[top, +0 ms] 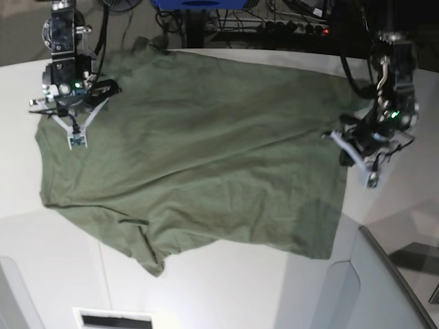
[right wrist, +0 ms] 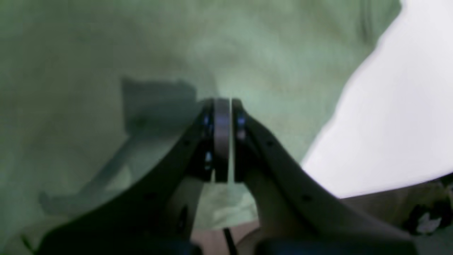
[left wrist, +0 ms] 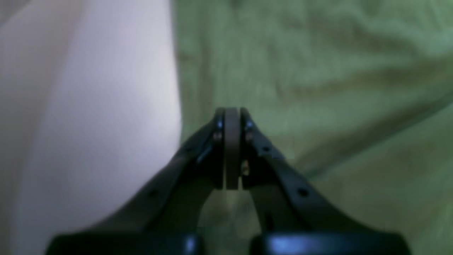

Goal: Layout the t-shirt on the table in an organized manner, then fold the t-shirt properly
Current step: 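Drag the held shirt edge with both grippers toward the hem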

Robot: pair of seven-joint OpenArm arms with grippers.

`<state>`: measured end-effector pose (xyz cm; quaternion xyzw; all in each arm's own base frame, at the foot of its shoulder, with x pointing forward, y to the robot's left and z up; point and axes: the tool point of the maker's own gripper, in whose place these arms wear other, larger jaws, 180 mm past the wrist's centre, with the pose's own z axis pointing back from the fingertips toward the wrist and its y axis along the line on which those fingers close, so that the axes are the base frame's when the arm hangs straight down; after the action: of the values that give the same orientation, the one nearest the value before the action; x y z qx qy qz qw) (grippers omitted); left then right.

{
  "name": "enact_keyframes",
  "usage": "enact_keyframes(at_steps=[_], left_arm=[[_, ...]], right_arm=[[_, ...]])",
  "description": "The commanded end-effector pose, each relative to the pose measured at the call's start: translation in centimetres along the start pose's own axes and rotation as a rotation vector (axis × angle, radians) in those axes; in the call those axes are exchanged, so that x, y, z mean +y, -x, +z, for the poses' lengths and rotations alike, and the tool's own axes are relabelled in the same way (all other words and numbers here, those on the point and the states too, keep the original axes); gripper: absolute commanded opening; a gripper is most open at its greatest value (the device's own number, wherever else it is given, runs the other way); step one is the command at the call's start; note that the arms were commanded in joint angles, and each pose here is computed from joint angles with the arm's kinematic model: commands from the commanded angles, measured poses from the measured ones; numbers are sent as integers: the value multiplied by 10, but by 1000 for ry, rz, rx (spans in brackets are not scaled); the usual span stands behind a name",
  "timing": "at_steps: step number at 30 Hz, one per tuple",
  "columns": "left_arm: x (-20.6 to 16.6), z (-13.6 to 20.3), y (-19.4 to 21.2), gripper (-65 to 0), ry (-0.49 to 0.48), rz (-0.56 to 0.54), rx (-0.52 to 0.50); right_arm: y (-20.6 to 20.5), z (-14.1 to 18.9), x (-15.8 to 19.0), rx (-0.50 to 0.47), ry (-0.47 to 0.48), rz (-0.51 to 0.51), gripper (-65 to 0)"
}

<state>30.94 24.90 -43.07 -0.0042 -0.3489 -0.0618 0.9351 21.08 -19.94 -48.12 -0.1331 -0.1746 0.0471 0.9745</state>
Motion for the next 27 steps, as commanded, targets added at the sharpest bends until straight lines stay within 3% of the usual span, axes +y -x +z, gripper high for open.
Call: enact_keyframes(at_steps=[1,4,11,17,27], left_arm=[[2,-5,-12,-650,4,-4,-19],[-2,-22,-13,-650,20,1,12],[-12,-47,-23,-650,52,0,-54],[3,-73,-25,-650,-45,26,-53],[4,-90,-45,-650,-55,-14,-82]], right_arm=[[-9,0,-9,-27,26,-2,-639],[-1,-6,-20,3,43,-33,-638],[14,-20,-43,42,79,-94,-636],[17,-30,-54,69,93,-85,-635],[17,-34,-60,85,102,-75,-636]])
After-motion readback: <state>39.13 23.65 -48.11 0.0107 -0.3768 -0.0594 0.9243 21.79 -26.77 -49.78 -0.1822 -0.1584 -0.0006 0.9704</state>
